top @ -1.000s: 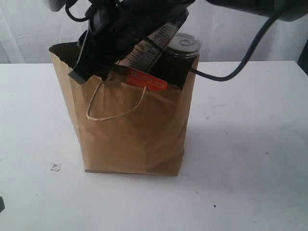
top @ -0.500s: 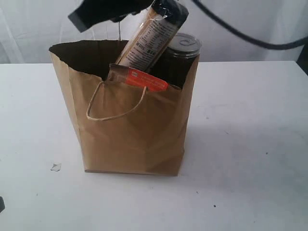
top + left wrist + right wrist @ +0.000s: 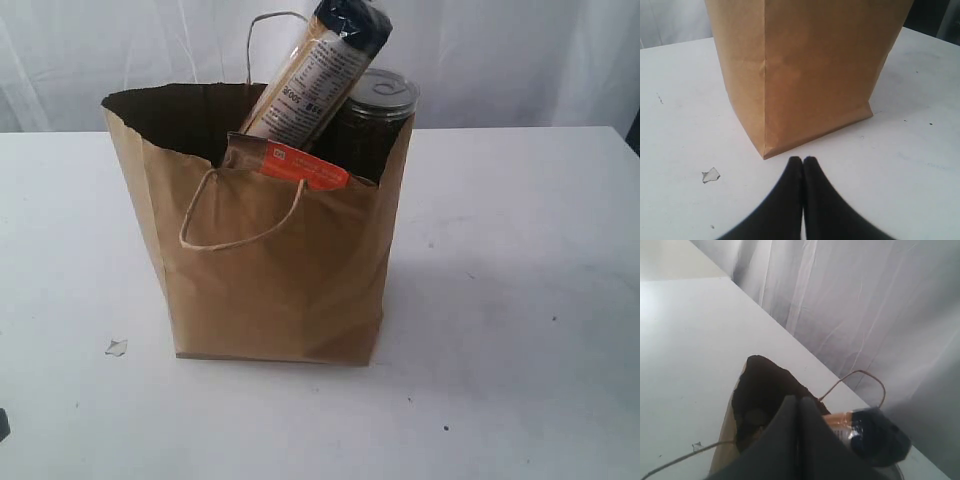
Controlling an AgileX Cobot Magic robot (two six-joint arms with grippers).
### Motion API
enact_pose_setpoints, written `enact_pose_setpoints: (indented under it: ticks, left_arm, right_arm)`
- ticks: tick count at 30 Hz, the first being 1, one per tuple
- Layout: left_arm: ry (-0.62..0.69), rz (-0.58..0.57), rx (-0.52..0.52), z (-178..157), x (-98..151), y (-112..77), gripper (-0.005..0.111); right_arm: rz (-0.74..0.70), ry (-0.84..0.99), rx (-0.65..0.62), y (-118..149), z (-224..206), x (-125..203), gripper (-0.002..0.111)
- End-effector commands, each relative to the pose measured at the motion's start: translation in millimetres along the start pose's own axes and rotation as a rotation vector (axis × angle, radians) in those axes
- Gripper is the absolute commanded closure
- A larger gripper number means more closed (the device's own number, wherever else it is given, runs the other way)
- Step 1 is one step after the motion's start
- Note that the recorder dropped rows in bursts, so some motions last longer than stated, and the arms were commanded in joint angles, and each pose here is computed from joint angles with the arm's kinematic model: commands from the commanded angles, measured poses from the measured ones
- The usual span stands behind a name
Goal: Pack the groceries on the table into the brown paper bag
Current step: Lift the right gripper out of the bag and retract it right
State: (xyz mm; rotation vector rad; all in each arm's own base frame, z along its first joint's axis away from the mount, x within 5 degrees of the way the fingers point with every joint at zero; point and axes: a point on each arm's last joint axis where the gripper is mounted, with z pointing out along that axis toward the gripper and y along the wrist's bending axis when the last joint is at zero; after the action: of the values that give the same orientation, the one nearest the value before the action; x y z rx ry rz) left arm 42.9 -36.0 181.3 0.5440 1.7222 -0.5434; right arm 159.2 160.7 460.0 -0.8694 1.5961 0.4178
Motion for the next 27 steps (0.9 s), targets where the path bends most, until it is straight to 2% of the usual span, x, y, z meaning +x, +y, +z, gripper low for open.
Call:
enact_pose_setpoints:
  ticks: [1,8,12,15,23,27]
  left_arm:
    - [0.001,-0.006,0.003,-0.1,1.2,-0.2,0.107]
    - [0.001,-0.006,0.003,-0.1,1.2,-0.2,0.107]
    - [0.001,-0.006,0.003,-0.1,1.2,-0.2,0.107]
    - [0.001,-0.006,0.003,-0.1,1.2,-0.2,0.107]
    - [0.001,-0.006,0.003,-0.1,1.2,-0.2,0.107]
    - [0.001,-0.006,0.003,-0.1,1.2,-0.2,0.107]
  right_arm:
    - [0.002,-0.032,0.015,3.6,-38.2,20.6,0.108]
    - [-0.007,-0.041,0.022,10.9,-79.9,56.8,0.108]
    - [0.016,0.026,0.008,15.5,-94.5,79.0,0.108]
    - [0.070,0.112,-0.005,19.6,-101.3,98.8,0.108]
    - [0.068,0.207,-0.019,29.1,-107.0,144.5,0.108]
    - [0.069,0.128,-0.009,32.0,-105.8,157.5,0.108]
